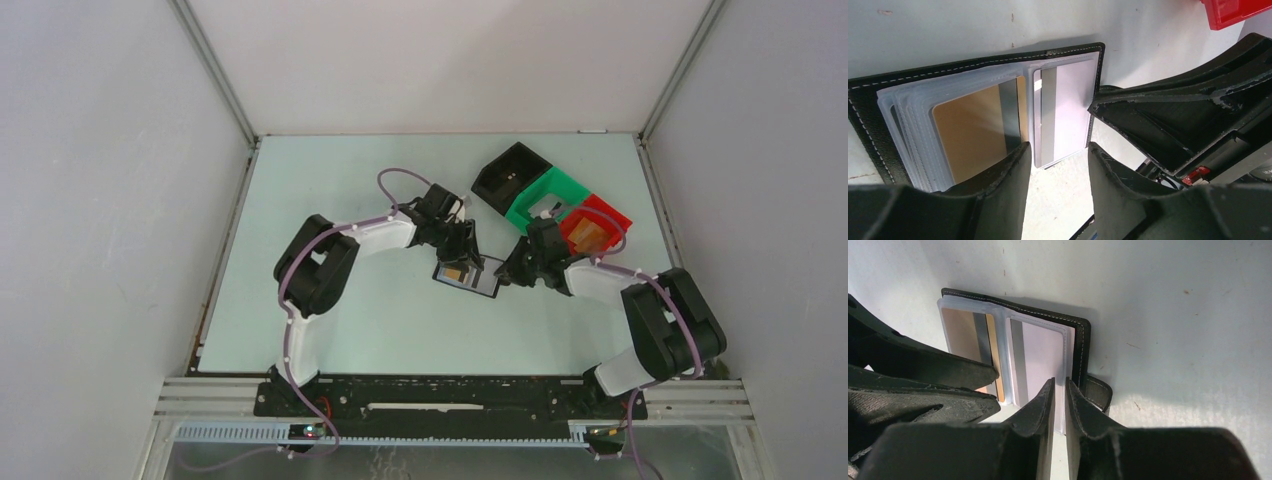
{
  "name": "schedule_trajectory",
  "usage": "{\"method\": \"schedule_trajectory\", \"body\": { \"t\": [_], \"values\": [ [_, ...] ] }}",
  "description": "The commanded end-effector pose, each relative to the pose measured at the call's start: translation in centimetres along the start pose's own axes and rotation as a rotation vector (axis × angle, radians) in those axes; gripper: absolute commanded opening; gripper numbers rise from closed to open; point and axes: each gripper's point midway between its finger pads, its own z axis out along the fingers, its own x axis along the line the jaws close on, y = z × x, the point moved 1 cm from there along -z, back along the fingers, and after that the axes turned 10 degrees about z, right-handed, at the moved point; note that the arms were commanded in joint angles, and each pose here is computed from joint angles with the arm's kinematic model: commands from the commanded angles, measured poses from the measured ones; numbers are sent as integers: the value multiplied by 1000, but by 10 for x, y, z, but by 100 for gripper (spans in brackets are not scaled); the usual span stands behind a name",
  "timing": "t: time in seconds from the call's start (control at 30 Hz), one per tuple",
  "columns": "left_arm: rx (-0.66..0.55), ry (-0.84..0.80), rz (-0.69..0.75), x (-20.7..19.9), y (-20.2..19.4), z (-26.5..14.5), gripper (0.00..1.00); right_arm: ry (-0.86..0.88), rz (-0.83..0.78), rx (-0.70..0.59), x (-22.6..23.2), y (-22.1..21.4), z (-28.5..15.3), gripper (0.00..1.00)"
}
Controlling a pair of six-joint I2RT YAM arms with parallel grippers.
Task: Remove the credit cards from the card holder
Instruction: Remove the credit card from the card holder.
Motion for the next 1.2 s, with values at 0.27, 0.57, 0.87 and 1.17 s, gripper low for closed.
{"method": "schedule_trajectory", "body": {
  "t": [0.27,0.57,0.87,1.17],
  "values": [
    [-52,-75,64,-28,19,-12,52,71,-29,-79,30,11,-11,22],
    [-36,-102,60,-31,13,-7,54,28,-21,-46,17,4,2,21],
    [-5,-24,56,-11,5,2,54,22,-20,-28,15,0,8,21],
    [10,56,65,9,0,4,54,-10,-14,-10,5,-4,16,20]
  ]
}}
